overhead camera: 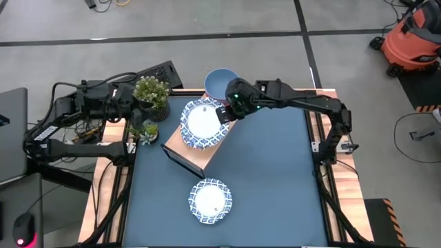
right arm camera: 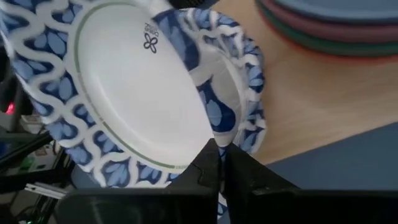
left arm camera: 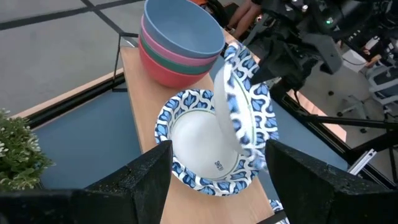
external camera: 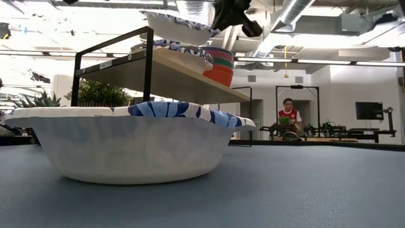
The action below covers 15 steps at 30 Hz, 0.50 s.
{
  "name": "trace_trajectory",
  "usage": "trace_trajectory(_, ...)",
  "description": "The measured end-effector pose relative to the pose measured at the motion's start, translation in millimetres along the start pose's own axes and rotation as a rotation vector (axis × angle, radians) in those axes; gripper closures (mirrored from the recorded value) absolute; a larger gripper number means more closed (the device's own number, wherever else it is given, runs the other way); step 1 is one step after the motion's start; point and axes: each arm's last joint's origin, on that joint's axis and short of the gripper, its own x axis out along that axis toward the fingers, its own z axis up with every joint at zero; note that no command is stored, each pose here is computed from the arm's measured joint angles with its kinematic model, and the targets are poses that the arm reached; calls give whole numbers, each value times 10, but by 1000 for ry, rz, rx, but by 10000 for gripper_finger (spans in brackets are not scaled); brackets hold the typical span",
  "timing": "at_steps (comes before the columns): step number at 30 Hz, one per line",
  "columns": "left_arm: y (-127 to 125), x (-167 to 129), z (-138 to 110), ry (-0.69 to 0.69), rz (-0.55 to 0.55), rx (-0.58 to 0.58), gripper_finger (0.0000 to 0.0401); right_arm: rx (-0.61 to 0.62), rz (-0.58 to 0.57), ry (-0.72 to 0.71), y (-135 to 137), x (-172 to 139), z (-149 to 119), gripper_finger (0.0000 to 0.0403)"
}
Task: Place and stack bowls onto a shelf
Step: Stack the white bowl on top of the other white bowl on the shelf
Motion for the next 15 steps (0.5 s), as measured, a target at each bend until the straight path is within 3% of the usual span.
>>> trace_trajectory(15,1,-7,-1,-2,0,12,158,-19,14,24,-73,33,84,346)
